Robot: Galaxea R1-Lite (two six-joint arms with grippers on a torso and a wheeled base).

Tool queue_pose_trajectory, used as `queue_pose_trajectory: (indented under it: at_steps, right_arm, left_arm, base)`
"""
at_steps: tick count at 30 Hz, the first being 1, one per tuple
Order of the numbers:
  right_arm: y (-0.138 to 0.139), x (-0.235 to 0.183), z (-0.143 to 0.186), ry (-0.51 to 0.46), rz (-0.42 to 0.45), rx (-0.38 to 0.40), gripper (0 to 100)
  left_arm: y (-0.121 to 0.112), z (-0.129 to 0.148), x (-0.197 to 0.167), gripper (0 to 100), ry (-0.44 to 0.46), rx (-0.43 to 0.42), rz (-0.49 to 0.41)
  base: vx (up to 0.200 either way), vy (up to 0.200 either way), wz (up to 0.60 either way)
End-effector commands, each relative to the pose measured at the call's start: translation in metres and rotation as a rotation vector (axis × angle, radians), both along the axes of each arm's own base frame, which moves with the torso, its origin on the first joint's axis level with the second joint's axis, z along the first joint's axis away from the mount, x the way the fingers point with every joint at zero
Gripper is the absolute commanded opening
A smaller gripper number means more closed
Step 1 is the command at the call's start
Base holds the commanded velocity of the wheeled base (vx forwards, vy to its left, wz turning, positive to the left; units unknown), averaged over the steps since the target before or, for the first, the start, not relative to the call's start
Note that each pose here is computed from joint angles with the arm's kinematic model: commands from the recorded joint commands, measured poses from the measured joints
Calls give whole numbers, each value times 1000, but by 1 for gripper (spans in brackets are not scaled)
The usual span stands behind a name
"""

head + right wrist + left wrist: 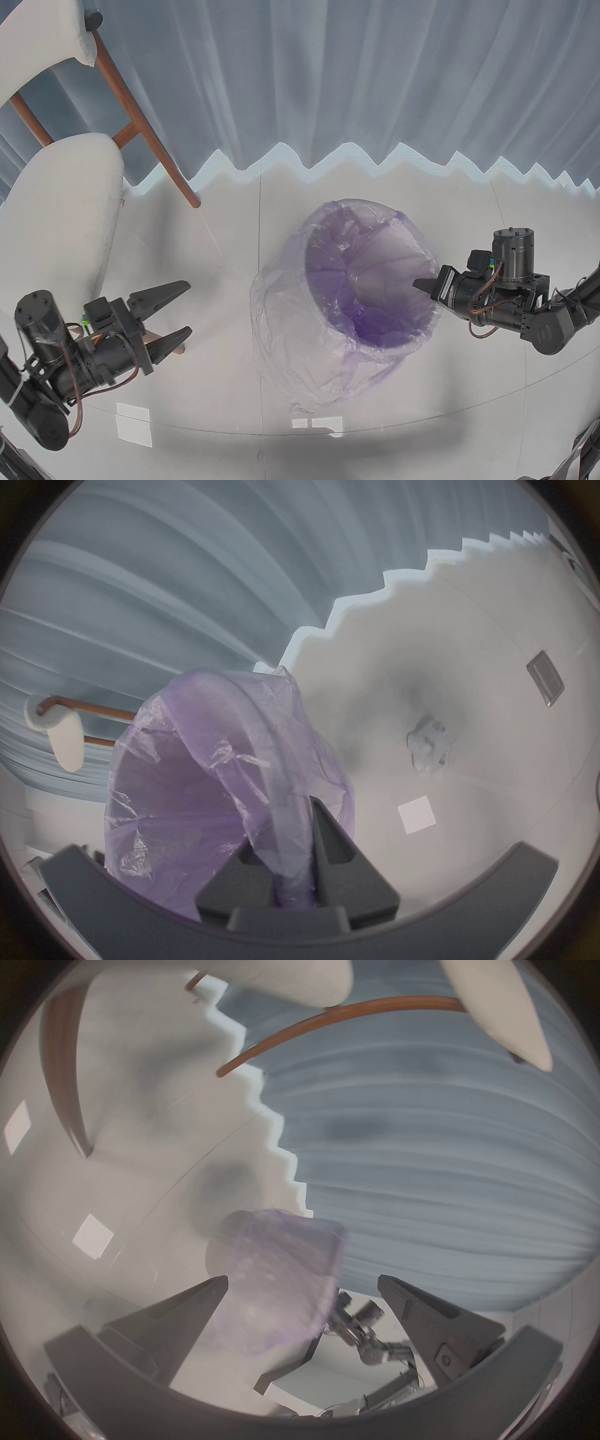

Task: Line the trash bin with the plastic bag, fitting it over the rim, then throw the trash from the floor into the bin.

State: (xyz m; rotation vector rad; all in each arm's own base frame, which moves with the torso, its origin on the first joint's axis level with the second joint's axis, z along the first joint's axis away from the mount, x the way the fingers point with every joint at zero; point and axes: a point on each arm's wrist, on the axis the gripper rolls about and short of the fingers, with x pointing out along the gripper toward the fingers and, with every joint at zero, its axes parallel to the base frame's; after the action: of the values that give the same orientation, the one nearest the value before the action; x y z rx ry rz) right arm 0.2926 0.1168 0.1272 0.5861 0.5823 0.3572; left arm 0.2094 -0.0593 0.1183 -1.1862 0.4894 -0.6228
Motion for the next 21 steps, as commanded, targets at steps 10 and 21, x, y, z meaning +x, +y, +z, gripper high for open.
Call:
queue_pose_trajectory:
  at_steps: [10,21]
  right_arm:
    - [28,90,-37,-97,-76,-147,0]
    - [38,120,-62,-121,-115,-214,0]
  left_arm:
    - [17,40,-90,100,-419,219,-20]
    - [23,42,-97,100,-556,369,22]
  base:
    - [0,0,0]
    - [0,0,0]
